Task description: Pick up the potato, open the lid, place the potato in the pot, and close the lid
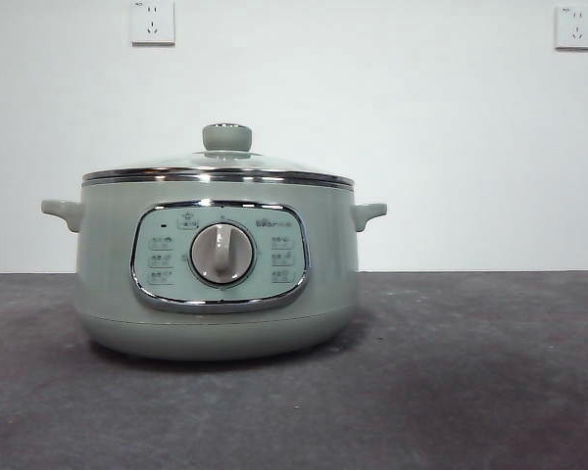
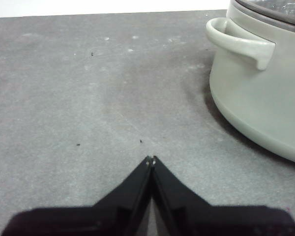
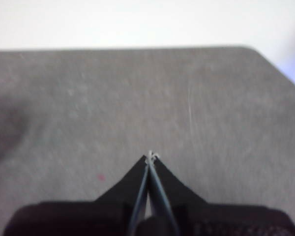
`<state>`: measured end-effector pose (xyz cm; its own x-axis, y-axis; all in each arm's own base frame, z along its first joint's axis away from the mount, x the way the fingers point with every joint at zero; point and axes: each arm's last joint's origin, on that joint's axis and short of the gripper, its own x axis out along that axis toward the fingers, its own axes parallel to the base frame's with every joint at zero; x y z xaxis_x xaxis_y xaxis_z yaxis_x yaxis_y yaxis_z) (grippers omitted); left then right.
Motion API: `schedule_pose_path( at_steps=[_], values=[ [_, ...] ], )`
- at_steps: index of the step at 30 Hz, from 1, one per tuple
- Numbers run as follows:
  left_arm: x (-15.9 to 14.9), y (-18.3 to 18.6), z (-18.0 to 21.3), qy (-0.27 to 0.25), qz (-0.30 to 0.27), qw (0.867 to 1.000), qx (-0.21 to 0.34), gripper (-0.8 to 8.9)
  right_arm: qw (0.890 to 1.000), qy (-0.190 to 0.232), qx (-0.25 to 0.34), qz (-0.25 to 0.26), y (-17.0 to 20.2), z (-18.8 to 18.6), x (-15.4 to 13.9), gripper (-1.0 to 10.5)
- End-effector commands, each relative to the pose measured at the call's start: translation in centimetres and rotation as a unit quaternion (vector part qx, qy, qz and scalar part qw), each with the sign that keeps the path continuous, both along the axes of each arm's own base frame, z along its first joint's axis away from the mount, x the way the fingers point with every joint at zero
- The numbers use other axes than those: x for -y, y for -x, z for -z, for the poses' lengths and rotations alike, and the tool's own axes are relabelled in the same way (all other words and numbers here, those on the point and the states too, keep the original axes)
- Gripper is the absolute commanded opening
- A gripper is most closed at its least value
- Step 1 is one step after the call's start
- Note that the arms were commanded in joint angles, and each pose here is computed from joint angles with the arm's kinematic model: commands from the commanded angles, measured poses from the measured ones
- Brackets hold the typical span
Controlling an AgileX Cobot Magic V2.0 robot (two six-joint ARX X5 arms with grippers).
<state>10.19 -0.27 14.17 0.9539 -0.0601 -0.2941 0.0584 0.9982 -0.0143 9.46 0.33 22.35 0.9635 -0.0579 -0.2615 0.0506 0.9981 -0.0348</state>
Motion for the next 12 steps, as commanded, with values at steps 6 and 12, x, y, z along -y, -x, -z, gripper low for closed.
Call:
schedule_pose_path(
  at_steps=[6,12],
  values=[
    [0.0,0.0,0.3,0.0,0.001,1.0,-0.002,-0.03,0.999,-0.003,0.04,0.011,0.2,5.9,0.3,0.0],
    [0.0,0.0,0.3,0.0,0.001,1.0,-0.002,-0.03,0.998,0.043,0.042,0.001,-0.1,7.3,0.3,0.0]
  ],
)
